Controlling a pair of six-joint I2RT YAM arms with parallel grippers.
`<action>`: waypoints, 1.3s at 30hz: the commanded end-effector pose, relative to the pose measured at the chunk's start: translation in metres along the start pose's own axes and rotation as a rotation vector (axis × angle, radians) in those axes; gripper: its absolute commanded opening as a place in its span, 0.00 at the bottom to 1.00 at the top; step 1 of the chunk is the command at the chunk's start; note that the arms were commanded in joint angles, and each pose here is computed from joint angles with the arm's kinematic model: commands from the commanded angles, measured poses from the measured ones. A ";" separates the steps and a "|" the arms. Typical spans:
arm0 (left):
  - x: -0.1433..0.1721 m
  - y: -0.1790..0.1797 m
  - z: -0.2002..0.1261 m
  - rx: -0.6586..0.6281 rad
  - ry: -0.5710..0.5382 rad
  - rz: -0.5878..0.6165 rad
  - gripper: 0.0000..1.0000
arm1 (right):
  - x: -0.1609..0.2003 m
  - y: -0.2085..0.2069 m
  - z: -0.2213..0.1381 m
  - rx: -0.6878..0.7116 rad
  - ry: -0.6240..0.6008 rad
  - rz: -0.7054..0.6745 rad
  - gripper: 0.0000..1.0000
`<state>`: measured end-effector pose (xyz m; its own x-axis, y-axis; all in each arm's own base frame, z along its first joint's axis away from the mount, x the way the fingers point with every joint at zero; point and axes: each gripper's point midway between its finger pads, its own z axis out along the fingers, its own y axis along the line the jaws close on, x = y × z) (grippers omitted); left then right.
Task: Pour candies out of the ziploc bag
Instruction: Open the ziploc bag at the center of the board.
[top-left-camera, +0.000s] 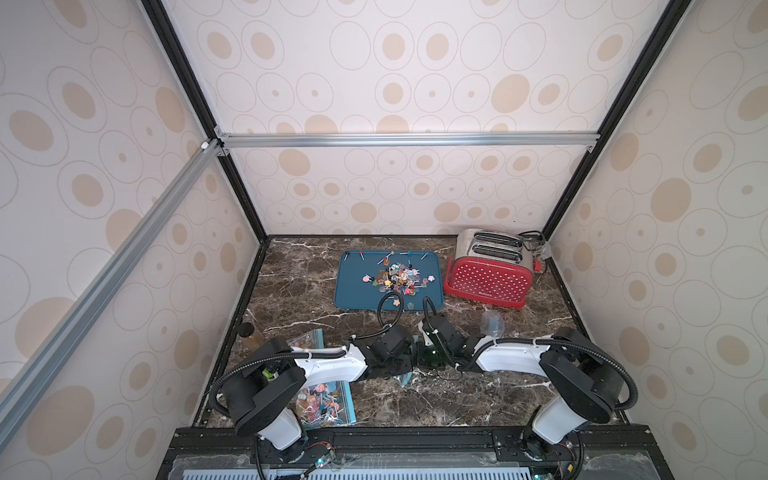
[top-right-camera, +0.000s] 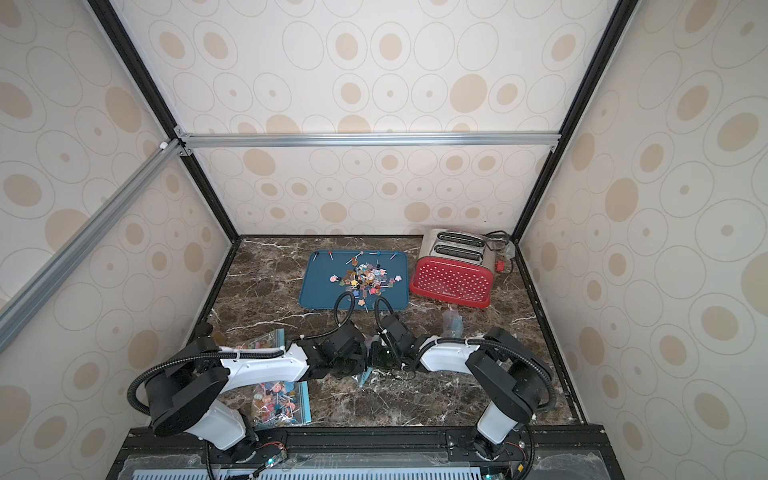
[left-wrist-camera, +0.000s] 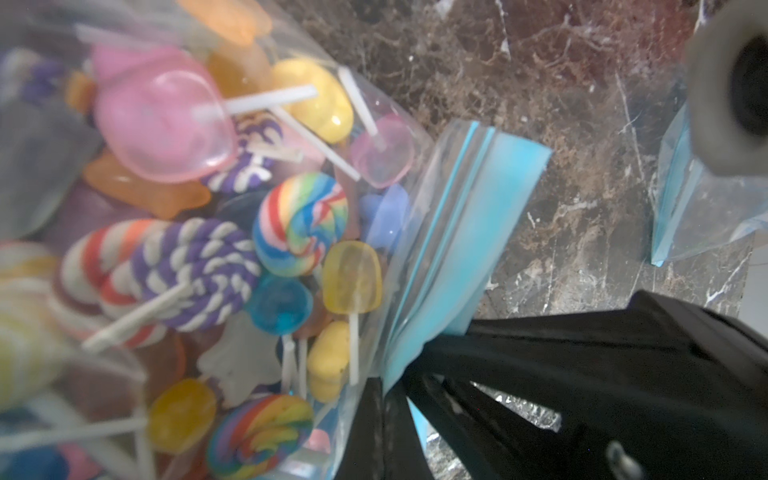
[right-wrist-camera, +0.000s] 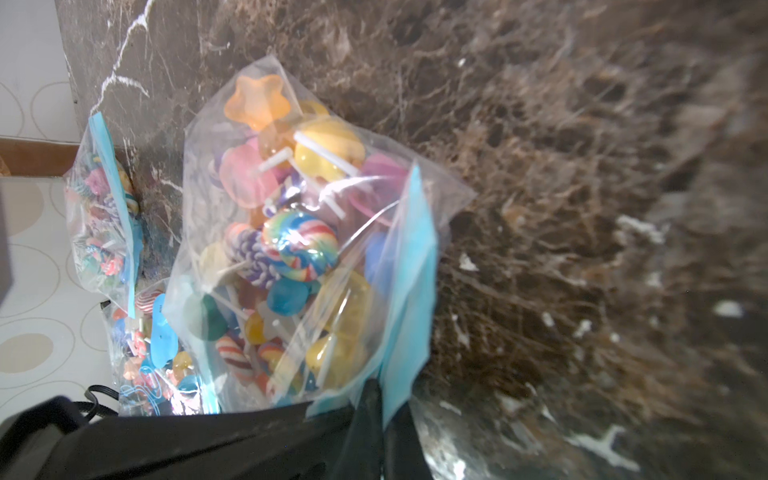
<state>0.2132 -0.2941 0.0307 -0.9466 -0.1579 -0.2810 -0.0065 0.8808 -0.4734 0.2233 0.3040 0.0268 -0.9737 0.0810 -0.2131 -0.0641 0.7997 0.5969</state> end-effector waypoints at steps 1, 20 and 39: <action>-0.006 -0.003 0.000 0.002 -0.015 0.006 0.00 | -0.001 0.000 0.002 -0.003 0.009 0.010 0.01; -0.024 0.027 -0.006 -0.128 -0.182 -0.180 0.00 | 0.014 -0.045 -0.006 0.301 0.075 0.027 0.00; -0.040 -0.046 -0.049 0.061 -0.155 0.034 0.00 | -0.001 -0.045 -0.051 0.382 -0.029 -0.038 0.00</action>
<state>0.2348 -0.3050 0.0844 -0.8902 -0.2502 -0.3807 -0.0134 0.8497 -0.5271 0.2216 0.2603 0.0404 -0.9671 0.0692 -0.2447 -0.0216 0.9364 0.3503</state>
